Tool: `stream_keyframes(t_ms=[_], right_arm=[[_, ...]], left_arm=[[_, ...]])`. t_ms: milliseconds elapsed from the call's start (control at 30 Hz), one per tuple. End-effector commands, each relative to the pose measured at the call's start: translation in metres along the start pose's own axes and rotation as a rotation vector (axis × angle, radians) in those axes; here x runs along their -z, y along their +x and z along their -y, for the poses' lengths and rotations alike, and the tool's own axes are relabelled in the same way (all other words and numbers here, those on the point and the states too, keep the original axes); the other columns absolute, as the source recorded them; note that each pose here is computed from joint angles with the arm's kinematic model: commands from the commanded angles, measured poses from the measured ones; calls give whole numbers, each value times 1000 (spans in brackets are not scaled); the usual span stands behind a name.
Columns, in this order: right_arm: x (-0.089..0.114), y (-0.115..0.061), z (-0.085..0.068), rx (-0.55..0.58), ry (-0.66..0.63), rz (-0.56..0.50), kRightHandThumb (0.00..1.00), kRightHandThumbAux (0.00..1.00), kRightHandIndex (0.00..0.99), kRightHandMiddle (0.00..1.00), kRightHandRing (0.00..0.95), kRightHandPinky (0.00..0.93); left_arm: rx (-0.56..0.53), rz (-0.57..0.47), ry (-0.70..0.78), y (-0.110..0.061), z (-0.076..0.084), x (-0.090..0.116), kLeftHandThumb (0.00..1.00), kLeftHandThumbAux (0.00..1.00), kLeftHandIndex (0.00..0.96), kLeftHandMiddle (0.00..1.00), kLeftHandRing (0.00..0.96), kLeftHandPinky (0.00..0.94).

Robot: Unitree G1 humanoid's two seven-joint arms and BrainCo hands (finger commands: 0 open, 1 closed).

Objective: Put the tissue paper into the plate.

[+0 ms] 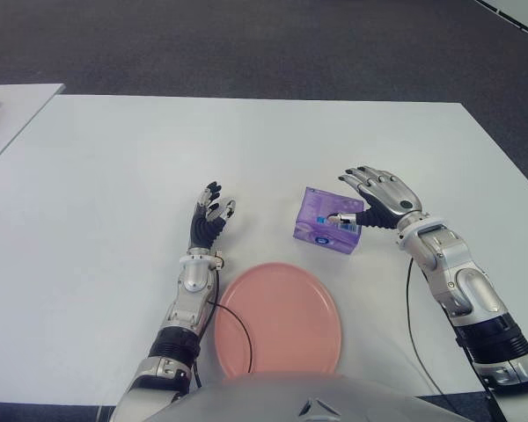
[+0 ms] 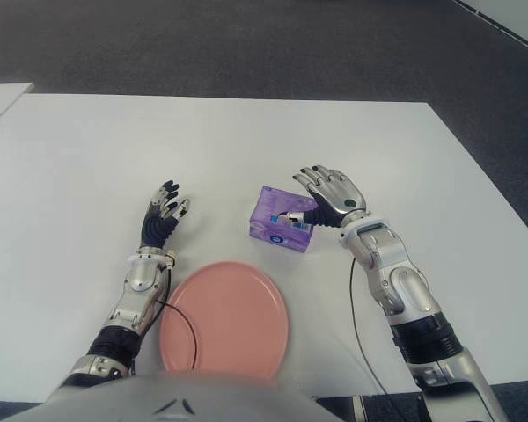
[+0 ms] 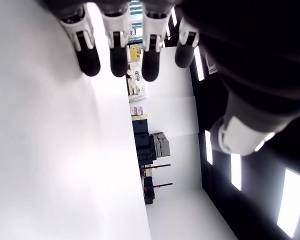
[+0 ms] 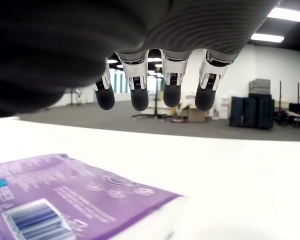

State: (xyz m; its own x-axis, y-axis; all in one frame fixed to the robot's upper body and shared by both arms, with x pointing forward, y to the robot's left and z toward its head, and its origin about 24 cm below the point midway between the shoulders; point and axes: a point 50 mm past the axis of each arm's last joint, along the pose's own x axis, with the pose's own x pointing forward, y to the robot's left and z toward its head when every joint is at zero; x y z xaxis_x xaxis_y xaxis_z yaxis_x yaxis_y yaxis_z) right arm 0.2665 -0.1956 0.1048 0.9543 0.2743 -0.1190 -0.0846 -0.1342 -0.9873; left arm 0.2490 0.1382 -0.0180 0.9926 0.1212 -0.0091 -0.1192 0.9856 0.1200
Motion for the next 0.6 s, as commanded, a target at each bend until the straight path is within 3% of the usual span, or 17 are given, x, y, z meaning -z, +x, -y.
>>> stream_keyframes(t_ms=[33, 600], right_arm=[[2, -4, -5, -38, -20, -31, 371, 106, 0, 0, 0, 0], [2, -10, -9, -48, 0, -44, 345, 122, 0, 0, 0, 0]], left_arm=[[-3, -59, 14, -3, -2, 10, 255, 618, 125, 152, 130, 137], [-5, -50, 21, -3, -1, 11, 255, 599, 134, 155, 135, 144]])
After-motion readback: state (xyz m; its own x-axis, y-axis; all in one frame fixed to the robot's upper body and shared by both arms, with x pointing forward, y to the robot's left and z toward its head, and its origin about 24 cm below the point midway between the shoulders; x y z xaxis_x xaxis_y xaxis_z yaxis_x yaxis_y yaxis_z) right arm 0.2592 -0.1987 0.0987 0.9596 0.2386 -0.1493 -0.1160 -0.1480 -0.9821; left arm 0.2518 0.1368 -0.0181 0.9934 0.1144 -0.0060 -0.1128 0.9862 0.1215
